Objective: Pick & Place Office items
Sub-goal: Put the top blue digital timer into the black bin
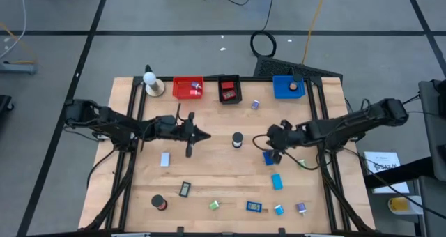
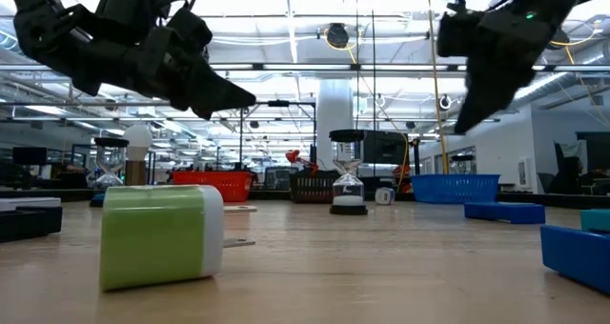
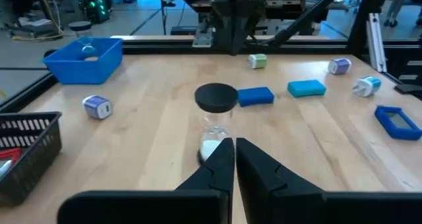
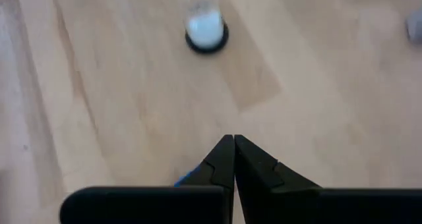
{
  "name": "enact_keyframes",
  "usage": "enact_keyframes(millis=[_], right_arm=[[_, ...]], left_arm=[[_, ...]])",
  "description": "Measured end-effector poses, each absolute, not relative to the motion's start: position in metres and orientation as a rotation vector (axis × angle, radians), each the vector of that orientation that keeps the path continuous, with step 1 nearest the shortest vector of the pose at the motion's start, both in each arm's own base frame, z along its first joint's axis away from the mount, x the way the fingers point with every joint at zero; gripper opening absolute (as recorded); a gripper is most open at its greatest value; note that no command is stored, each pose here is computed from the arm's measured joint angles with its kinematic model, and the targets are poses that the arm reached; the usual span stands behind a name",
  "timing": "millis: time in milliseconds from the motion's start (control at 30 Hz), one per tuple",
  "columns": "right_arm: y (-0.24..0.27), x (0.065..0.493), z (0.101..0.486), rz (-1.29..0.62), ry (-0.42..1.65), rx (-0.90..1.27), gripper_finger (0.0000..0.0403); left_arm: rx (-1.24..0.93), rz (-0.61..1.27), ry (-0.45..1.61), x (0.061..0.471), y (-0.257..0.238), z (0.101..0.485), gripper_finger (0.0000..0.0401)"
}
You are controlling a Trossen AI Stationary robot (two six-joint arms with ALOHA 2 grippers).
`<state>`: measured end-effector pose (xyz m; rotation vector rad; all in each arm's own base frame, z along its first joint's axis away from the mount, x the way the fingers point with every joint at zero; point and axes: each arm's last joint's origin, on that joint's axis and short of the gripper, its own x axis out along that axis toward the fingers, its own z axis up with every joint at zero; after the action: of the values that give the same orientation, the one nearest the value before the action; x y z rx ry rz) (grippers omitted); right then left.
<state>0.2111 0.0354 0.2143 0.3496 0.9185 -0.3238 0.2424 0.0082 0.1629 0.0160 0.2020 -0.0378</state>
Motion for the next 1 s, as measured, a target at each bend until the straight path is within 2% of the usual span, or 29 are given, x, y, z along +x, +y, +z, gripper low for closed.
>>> enact_keyframes(millis=[133,267,400,533,700,1000], right_arm=[[0.050,0.201,0.213,-0.368,0.983,0.441,0.0001],[0.060,0.192,0.210,-0.421,1.034,0.523,0.0001],[0.069,0.182,0.207,-0.448,1.114,0.577,0.0000],[0.074,0.177,0.203,-0.506,1.153,0.609,0.0000],[0.079,0.186,0.192,-0.578,1.125,0.601,0.0000],[0.084,0.210,0.162,-0.595,1.163,0.545,0.0012]], left_arm=[[0.019,-0.061,0.204,0.242,0.002,0.163,0.0004],[0.038,-0.076,0.204,0.242,-0.002,0.163,0.0016],[0.047,-0.036,0.204,0.243,-0.003,0.163,0.0024],[0.049,-0.012,0.205,0.243,-0.002,0.163,0.0015],[0.049,-0.012,0.205,0.243,-0.002,0.163,0.0004],[0.042,-0.011,0.205,0.243,-0.002,0.163,0.0030]])
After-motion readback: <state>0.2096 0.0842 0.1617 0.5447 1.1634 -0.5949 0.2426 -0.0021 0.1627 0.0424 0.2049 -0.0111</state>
